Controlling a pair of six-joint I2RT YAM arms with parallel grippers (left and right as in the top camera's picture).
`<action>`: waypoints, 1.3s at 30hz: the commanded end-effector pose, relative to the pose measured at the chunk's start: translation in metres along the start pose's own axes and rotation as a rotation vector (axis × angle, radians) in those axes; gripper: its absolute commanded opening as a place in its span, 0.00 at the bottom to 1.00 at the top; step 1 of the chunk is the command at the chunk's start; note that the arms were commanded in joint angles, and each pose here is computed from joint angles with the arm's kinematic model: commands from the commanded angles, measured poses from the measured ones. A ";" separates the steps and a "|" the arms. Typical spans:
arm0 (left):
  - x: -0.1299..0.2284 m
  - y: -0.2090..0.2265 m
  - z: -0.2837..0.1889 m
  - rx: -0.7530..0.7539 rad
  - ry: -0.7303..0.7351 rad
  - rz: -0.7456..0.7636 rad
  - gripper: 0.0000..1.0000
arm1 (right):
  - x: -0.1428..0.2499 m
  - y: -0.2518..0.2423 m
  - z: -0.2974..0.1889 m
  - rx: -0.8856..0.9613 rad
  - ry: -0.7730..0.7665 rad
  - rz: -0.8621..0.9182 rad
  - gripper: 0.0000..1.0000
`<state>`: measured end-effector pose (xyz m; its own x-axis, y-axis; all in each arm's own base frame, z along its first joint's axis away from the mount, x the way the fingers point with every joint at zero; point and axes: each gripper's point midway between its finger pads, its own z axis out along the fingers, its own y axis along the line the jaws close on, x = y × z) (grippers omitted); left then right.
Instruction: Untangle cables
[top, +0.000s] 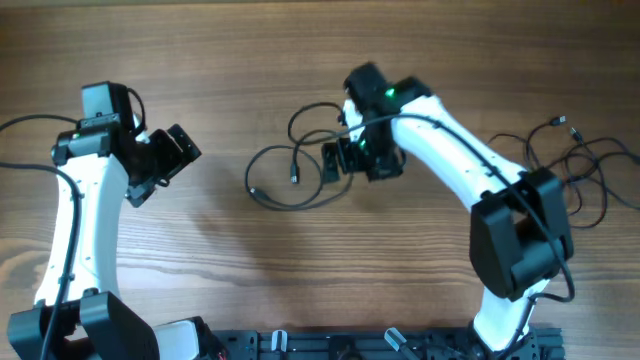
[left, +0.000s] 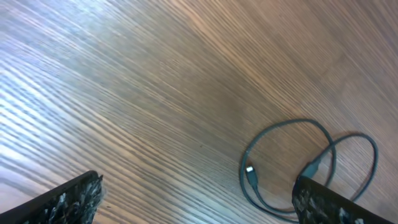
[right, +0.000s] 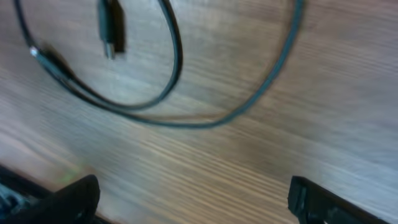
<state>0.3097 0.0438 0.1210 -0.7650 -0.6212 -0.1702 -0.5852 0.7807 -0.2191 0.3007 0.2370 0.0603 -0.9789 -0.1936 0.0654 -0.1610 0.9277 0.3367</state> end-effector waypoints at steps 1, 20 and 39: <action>-0.001 0.002 -0.004 -0.007 -0.014 -0.012 1.00 | 0.019 -0.001 0.029 0.029 0.039 0.227 0.97; 0.000 0.001 -0.004 -0.001 -0.009 -0.012 1.00 | -0.021 0.059 0.082 -0.516 -0.203 0.401 0.88; 0.010 0.002 -0.004 0.001 0.036 -0.017 1.00 | -0.040 -0.031 0.094 -0.142 -0.460 0.801 0.24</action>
<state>0.2992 0.0409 0.1186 -0.7716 -0.6233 -0.1272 -0.5943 0.7776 -0.2053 0.3504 0.2786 0.0004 -0.7803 0.6254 -0.0086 0.4957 0.6268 0.6012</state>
